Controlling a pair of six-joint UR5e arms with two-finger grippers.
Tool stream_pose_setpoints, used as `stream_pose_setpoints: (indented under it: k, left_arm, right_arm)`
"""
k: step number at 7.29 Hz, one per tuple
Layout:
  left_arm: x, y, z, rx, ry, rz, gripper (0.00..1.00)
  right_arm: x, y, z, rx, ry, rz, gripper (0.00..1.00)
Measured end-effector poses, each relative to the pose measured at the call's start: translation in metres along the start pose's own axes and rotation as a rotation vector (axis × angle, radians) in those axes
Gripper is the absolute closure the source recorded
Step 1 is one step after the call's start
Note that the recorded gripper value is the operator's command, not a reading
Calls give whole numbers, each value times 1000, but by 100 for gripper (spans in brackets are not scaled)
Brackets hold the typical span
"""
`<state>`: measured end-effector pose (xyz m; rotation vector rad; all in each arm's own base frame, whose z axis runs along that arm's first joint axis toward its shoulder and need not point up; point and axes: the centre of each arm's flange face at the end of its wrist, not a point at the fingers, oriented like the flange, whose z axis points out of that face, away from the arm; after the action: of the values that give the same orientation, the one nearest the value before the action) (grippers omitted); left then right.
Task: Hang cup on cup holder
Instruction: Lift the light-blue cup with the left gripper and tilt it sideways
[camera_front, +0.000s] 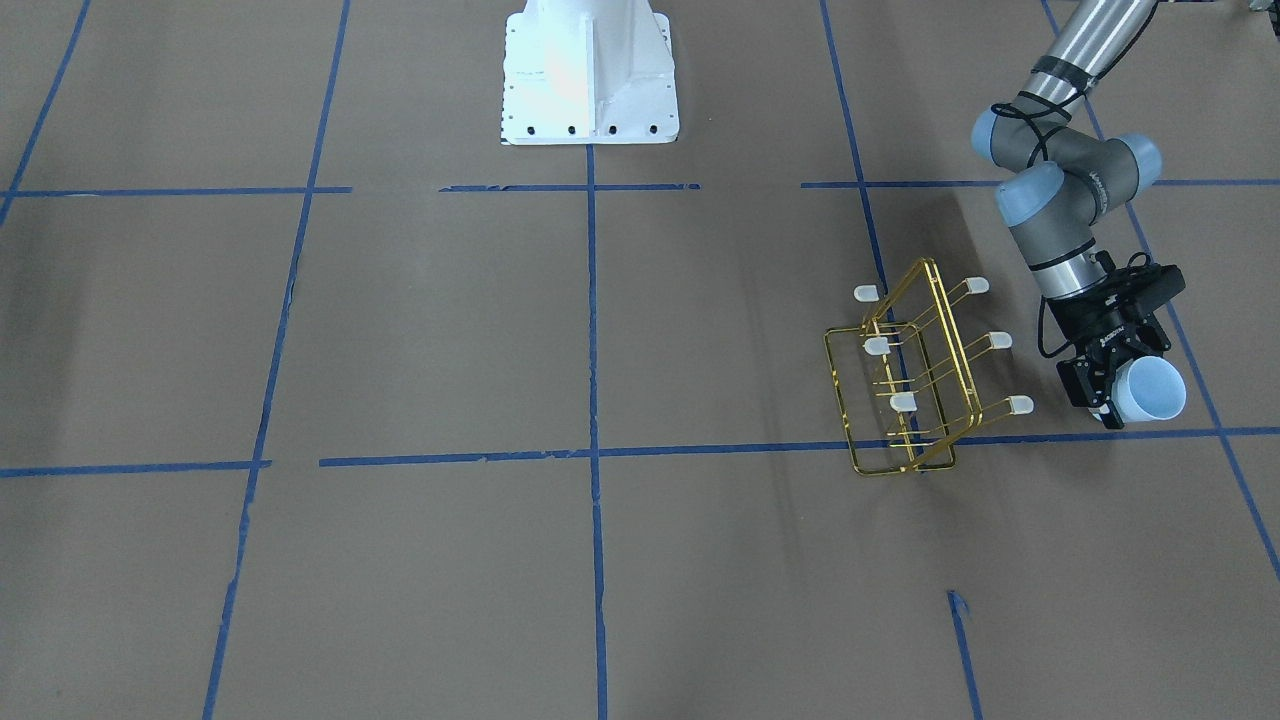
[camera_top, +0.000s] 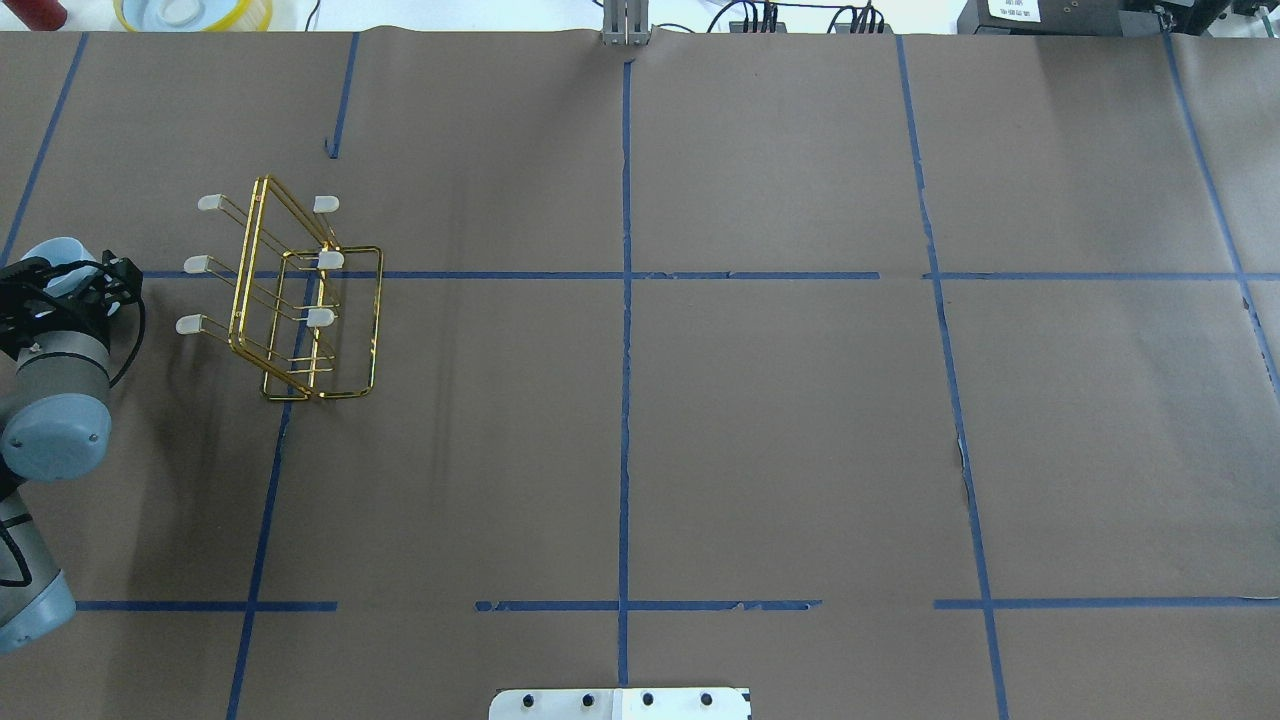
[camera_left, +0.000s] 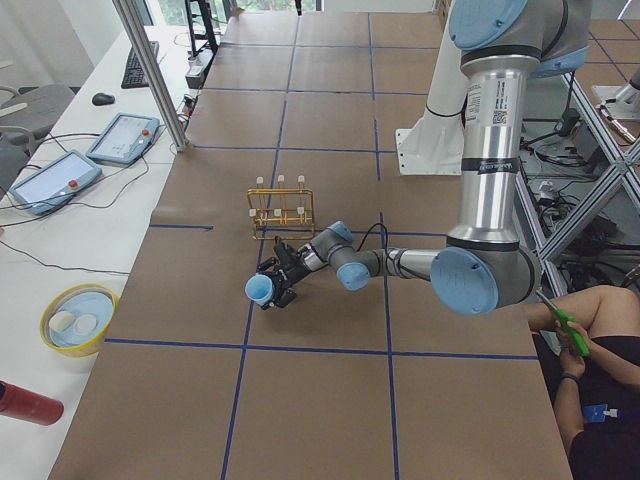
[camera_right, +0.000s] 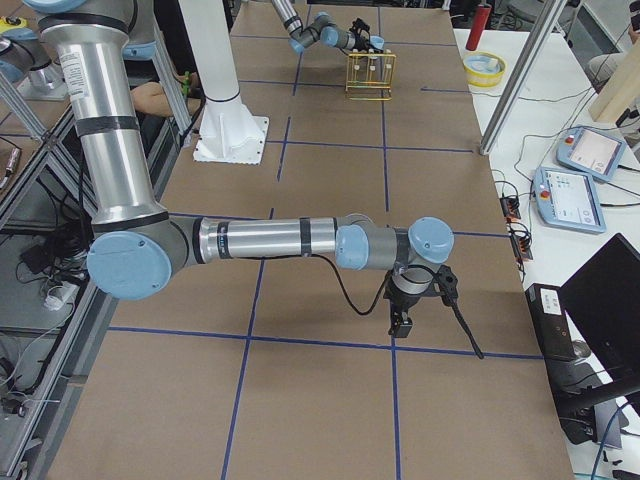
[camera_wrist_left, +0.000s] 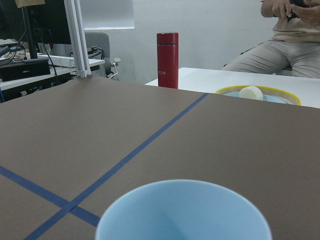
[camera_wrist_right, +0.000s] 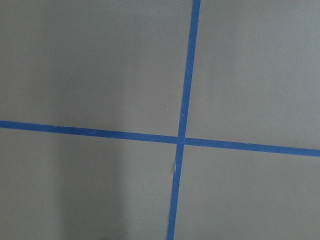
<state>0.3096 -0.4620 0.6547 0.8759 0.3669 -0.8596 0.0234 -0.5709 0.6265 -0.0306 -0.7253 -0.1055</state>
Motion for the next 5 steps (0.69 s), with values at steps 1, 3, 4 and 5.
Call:
stream_pose_setpoints:
  k: [1,3,4,5]
  left_arm:
    - [2,3,0,-1,1,4,16]
    - [3,11,-1,-7,4,14,80]
    - [2,12,-1,-8,4,18,100]
    - [0,12,-2,-8,3,22,100]
  right_arm:
    - [0,0,0,0,0,0,0]
    - [0,0,0,0,0,-1,0]
    - [0,0,0,0,0,-1,0]
    - [0,0,0,0,0,-1,0]
